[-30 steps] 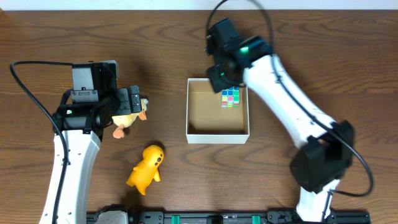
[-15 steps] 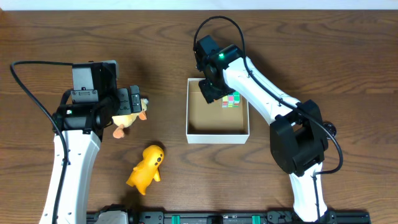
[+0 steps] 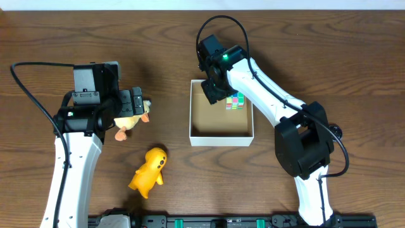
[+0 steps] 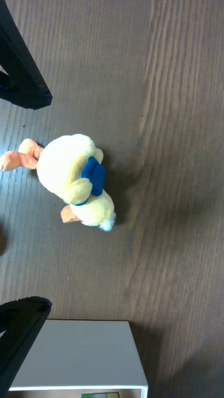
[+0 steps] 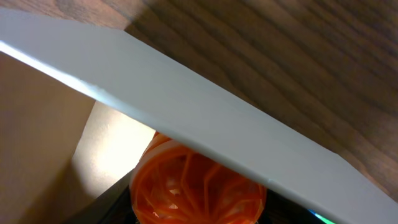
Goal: Pack container
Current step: 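Carry the orange toy into the box beside the cube and release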
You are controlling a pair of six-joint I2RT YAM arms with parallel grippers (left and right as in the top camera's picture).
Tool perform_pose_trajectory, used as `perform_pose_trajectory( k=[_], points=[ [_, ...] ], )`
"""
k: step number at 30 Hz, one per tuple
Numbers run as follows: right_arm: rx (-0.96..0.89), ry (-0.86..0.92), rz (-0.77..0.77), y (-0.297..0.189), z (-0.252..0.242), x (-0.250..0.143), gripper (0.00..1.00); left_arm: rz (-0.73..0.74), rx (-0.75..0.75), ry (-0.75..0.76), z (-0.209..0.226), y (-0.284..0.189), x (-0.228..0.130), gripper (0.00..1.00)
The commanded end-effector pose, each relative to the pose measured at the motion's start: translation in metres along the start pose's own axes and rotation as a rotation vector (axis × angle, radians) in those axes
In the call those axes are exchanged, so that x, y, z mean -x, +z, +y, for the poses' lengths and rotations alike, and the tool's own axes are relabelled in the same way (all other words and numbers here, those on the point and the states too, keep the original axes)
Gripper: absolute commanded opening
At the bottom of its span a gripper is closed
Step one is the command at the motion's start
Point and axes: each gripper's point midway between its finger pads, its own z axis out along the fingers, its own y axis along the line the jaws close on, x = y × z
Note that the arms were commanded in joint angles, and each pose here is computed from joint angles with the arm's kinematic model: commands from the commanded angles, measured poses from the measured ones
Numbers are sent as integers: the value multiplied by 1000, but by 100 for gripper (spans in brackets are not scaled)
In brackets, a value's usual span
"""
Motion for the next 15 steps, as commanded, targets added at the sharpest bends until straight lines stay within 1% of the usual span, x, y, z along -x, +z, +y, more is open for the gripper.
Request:
perform_pose_trajectory(
  k=[1,6,15],
  points=[
    [-15,-8,18,7,-1,-4,47,-30,8,4,2,-7,10,98],
    [-31,0,27,14,-5,-4,49,-30,8,4,2,-7,10,98],
    [-29,8,30,17,-4,-4,49,-31,8,4,2,-7,10,98]
  ],
)
